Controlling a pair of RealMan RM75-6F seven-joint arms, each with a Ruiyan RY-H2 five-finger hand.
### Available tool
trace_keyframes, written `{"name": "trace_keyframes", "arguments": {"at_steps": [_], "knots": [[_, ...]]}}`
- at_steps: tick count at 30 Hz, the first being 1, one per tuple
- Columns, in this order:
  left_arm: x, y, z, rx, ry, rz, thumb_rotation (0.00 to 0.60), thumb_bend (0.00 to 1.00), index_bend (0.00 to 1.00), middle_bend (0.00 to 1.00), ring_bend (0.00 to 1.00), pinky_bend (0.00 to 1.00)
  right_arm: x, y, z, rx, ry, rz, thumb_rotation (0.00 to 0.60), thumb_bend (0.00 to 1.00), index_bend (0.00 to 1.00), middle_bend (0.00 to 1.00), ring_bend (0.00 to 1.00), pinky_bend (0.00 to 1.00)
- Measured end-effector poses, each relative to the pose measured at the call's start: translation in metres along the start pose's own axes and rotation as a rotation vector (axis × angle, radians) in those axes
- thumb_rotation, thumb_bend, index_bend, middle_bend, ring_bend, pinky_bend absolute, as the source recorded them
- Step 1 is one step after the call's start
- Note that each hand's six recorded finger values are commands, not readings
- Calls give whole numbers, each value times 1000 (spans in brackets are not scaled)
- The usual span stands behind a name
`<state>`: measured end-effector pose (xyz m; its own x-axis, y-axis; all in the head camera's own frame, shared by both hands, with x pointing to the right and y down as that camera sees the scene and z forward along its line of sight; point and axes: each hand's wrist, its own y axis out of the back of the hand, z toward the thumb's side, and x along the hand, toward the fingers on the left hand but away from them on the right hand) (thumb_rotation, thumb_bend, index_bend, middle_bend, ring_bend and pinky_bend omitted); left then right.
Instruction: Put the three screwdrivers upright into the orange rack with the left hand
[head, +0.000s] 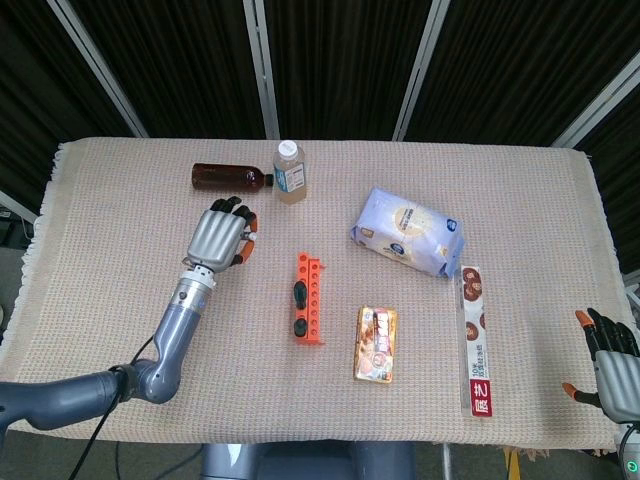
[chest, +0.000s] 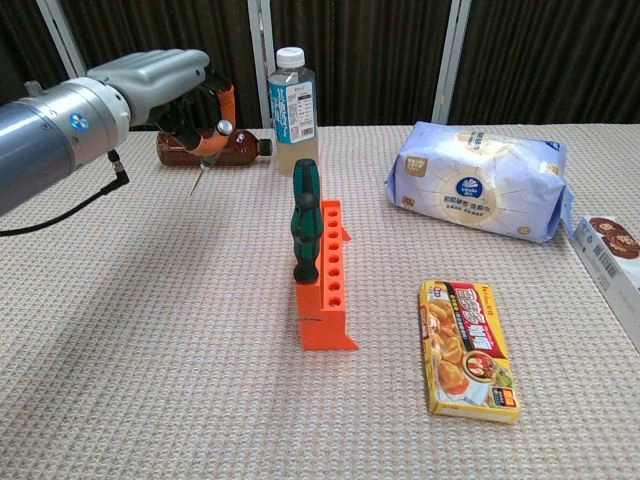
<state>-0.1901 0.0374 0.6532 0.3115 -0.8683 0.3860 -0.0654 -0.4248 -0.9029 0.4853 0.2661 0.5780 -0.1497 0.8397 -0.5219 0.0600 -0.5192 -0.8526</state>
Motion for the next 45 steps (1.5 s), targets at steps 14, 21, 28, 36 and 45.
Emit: {"name": "trace_keyframes", "arguments": {"at_steps": [14, 21, 28, 36, 45], "knots": [[-14, 43, -5, -312, 1, 62, 600, 424, 766, 354, 136, 215, -3, -3, 2, -2, 12, 8, 600, 0, 0, 0, 0, 0], [-14, 53, 11, -563, -14, 43, 600, 452, 760, 348, 132, 214, -1, -3, -1, -8, 4, 6, 600, 0, 0, 0, 0, 0], [-10, 53, 33, -777, -18, -29, 600, 458, 761, 340, 122, 214, 1, -2, -6, -13, -6, 2, 600, 0, 0, 0, 0, 0], [-9, 50, 59, -918, -31, -91, 600, 459, 753, 323, 109, 215, 3, -3, -10, -19, -14, 5, 600, 0, 0, 0, 0, 0], [-11, 51, 69, -951, -38, -127, 600, 461, 747, 316, 102, 215, 4, -3, -16, -24, -25, 4, 600, 0, 0, 0, 0, 0]]}}
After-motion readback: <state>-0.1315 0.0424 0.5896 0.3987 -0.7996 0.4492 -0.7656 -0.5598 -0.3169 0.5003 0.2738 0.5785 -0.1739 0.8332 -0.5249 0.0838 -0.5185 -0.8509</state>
